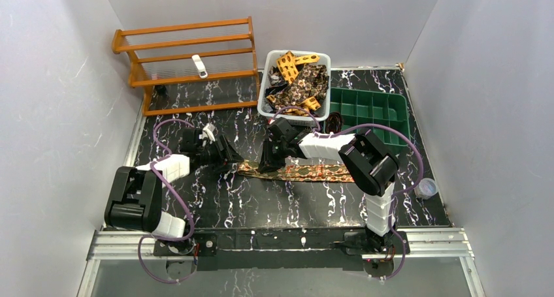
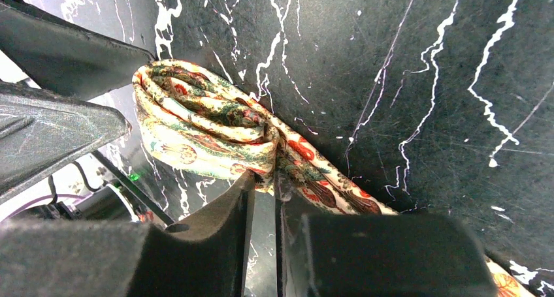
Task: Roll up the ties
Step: Roll the tie at the center of the board.
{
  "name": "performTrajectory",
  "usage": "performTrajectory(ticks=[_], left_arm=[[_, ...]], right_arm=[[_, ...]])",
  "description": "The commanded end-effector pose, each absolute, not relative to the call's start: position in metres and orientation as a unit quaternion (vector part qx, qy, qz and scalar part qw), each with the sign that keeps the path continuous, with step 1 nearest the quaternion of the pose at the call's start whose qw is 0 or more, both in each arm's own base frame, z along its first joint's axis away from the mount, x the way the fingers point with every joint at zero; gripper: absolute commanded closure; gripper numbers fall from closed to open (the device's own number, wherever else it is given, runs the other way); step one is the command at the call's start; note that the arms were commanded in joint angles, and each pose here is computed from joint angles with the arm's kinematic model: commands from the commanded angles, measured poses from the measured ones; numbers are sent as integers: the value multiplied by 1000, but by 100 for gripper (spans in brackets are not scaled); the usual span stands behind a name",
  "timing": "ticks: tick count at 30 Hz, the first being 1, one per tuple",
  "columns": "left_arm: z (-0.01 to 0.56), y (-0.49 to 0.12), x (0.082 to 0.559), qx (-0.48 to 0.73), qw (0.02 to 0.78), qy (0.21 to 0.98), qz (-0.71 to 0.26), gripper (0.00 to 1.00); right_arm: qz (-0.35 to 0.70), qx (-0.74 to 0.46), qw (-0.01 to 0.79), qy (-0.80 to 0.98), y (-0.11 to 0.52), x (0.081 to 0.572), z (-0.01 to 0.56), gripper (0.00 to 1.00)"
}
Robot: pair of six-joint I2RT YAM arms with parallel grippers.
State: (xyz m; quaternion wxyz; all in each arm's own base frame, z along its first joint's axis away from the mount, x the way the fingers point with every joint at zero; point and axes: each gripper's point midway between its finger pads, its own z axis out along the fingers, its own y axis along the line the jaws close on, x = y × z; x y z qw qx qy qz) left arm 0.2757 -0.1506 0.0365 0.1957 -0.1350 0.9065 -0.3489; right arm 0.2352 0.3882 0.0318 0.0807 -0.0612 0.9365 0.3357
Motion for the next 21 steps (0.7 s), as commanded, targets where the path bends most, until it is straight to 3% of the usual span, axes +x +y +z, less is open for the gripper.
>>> performTrajectory(ticks=[1,8,21], left_arm=[[19,-143,265,-137,185,918,-322,34],[22,-156,270,-121,212,900,-362,37],[14,-167,253,-126,193,892,-388,44]], right_arm=[[340,-59,73,936,385,237,28,75],[347,-62,63,934,385,234,28,74],[349,-62,50,934,387,233,24,73]])
